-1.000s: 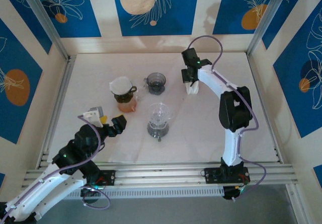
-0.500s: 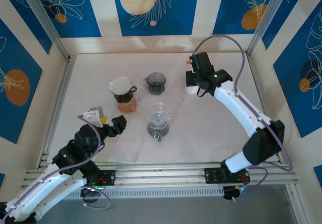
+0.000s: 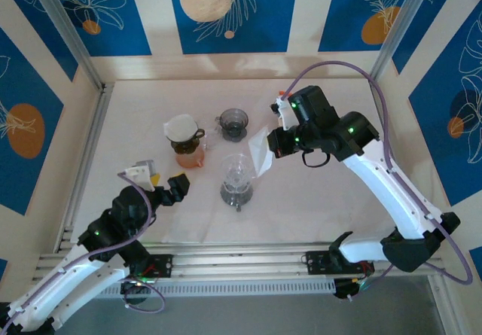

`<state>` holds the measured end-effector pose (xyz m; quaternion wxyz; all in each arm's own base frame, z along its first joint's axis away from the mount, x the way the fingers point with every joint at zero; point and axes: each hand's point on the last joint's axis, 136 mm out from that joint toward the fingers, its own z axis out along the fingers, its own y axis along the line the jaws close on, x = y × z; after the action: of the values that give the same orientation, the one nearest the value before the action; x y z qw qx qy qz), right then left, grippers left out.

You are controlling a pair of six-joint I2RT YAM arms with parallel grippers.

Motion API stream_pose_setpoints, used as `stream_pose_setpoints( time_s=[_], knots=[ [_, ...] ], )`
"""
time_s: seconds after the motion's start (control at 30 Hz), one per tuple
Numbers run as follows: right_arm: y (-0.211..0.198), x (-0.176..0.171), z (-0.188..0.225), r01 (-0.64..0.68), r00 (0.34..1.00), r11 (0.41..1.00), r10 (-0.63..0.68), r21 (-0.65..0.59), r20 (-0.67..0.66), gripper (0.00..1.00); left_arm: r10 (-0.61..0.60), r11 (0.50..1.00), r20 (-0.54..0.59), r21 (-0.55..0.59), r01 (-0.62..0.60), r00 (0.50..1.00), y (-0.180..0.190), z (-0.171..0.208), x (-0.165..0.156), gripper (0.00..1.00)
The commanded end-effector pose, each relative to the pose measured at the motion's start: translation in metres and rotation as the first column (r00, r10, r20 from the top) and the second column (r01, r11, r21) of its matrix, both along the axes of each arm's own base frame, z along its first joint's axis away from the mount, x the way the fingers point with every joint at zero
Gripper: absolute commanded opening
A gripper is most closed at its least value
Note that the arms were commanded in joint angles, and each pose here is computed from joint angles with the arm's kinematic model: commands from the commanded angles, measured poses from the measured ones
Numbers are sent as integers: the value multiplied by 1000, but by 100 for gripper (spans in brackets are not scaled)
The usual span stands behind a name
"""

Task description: Place the coffee filter in the dripper

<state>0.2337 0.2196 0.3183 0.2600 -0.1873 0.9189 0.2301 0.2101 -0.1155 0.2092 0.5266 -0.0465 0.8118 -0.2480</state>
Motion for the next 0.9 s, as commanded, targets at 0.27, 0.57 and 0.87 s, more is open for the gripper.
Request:
stream_pose_setpoints(
  time_s=[0.27, 0.57, 0.87],
  knots=[
    [22, -43, -25, -36, 920, 997, 8, -66, -391, 0, -19, 1000, 39, -1, 19, 999, 4, 18, -6, 100],
    [28, -18, -33, 33, 904, 989, -92, -147, -418, 0, -30, 999, 45, -16, 31, 999, 8, 18, -14, 100],
    [46, -3, -53, 37, 891, 982, -117, -187, -438, 0, -44, 998, 31, -34, 45, 999, 6, 11, -16, 100]
  ],
)
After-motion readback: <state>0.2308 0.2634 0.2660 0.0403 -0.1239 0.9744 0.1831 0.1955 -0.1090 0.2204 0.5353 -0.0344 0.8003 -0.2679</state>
